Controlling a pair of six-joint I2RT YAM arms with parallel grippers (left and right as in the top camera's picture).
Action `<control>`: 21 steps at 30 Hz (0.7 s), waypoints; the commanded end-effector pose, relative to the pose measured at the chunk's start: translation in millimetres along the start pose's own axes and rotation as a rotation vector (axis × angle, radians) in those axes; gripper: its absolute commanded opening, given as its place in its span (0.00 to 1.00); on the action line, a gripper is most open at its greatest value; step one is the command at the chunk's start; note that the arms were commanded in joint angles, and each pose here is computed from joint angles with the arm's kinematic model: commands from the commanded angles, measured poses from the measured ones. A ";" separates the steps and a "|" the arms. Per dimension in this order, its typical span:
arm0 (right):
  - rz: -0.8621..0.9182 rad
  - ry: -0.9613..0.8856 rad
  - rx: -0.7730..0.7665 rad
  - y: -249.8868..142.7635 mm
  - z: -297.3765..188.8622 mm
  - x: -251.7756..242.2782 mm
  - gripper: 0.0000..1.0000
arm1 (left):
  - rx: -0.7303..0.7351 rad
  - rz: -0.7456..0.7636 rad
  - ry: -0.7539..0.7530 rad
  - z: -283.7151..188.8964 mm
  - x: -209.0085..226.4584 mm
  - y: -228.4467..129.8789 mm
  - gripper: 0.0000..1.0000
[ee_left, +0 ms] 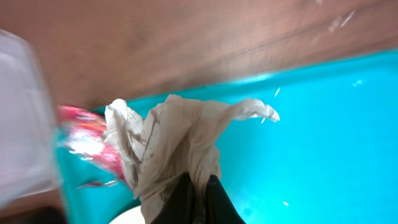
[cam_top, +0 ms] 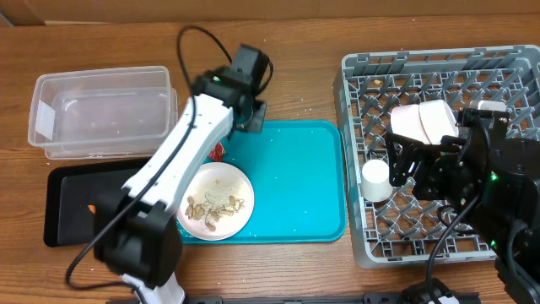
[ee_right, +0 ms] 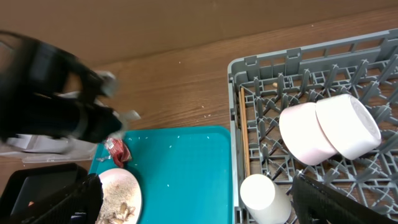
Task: Sort waste into correct bins and load items into the dishwasher
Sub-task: 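Grasp the crumpled white tissue with the left gripper, then drop the tissue into the clear plastic bin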
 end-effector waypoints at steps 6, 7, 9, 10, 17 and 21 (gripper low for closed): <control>-0.001 0.007 -0.019 3.1 -4.3 1.2 1.00 | -0.068 -0.440 0.305 -38.2 96.3 5.2 0.04; -0.001 0.007 -0.019 3.0 -4.3 1.3 1.00 | -0.045 -0.490 0.299 -31.7 109.6 4.2 0.04; -0.001 0.007 -0.019 3.1 -4.3 1.2 1.00 | -0.019 -0.572 0.265 -16.5 136.4 5.0 0.04; -0.001 0.007 -0.019 3.0 -4.3 1.3 1.00 | -0.017 -0.592 0.243 -9.4 147.3 6.9 0.05; -0.001 0.007 -0.019 3.0 -4.3 1.3 1.00 | 0.028 -0.542 -0.016 11.6 168.2 14.6 0.55; -0.001 0.007 -0.019 3.0 -4.3 1.3 1.00 | 0.044 -0.482 -0.059 7.2 148.5 15.3 0.58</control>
Point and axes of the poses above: each gripper's point midway between its finger pads, its own z axis out along the fingers, its own x axis along the line the jaws close on, y = z × x, the point moved 9 cm from there along -z, back along the fingers, and after that the axes turned 6 degrees about -z, right-handed, at the moved point
